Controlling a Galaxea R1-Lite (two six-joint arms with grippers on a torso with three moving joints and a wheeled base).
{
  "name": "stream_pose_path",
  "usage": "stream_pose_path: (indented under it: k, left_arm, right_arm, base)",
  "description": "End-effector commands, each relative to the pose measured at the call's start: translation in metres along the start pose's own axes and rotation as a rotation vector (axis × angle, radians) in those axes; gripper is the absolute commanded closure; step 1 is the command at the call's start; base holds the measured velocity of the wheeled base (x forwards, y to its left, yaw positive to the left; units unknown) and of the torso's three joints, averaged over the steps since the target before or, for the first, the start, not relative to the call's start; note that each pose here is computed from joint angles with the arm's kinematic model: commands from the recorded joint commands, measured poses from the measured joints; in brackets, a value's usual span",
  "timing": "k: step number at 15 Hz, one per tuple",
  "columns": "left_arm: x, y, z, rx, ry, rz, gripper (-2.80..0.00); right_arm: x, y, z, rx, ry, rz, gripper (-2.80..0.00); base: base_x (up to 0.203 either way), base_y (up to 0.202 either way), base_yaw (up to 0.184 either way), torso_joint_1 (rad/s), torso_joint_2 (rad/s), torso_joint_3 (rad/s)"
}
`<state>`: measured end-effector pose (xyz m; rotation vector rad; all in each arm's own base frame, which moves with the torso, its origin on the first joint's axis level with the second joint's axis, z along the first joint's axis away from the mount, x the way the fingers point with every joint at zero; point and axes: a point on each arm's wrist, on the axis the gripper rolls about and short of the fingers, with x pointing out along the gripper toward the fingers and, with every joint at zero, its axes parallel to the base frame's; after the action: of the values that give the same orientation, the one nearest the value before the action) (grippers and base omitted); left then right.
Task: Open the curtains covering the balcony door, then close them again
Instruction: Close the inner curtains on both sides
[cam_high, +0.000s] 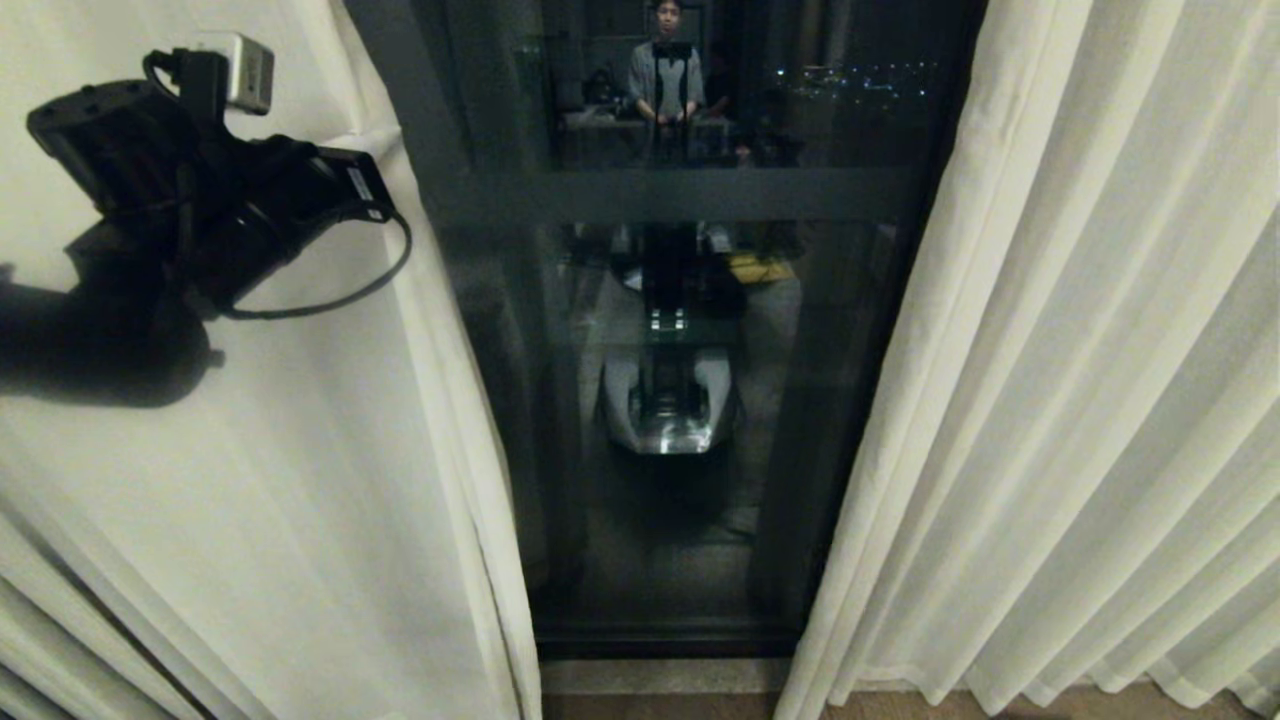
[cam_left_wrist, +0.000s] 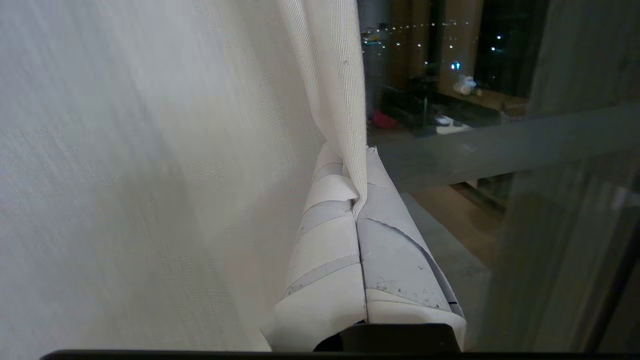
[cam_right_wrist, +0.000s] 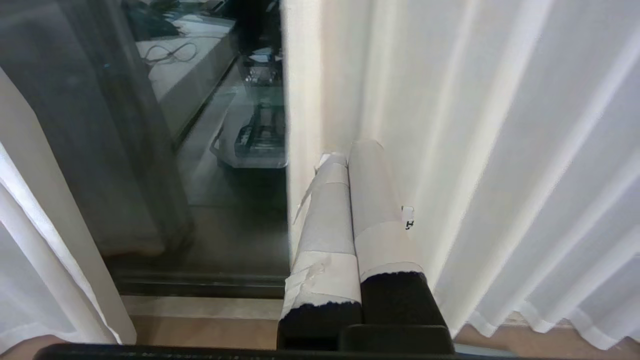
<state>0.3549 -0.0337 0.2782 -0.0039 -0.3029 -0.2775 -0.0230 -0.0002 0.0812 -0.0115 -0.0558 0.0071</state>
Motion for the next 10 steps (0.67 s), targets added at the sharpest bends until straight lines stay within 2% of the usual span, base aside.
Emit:
stream_pose_path:
  k: [1, 10]
  left_arm:
    - [-0.0001, -0.0007, 0.0013, 0.001, -0.008, -0.003, 0.0]
    - [-0.0061, -0.0068, 0.0035, -0.004, -0.004, -0.016, 0.0]
  right_arm:
    - [0.0, 0.0, 0.0001, -0.001, -0.001, 0.0, 0.0]
    - [0.0, 0.0, 0.0001, -0.001, -0.001, 0.0, 0.0]
  base:
    - [0.0, -0.188, 0.004, 0.002, 0.0, 0.007]
    - [0.0, -0.184, 0.003, 0.002, 0.0, 0.002]
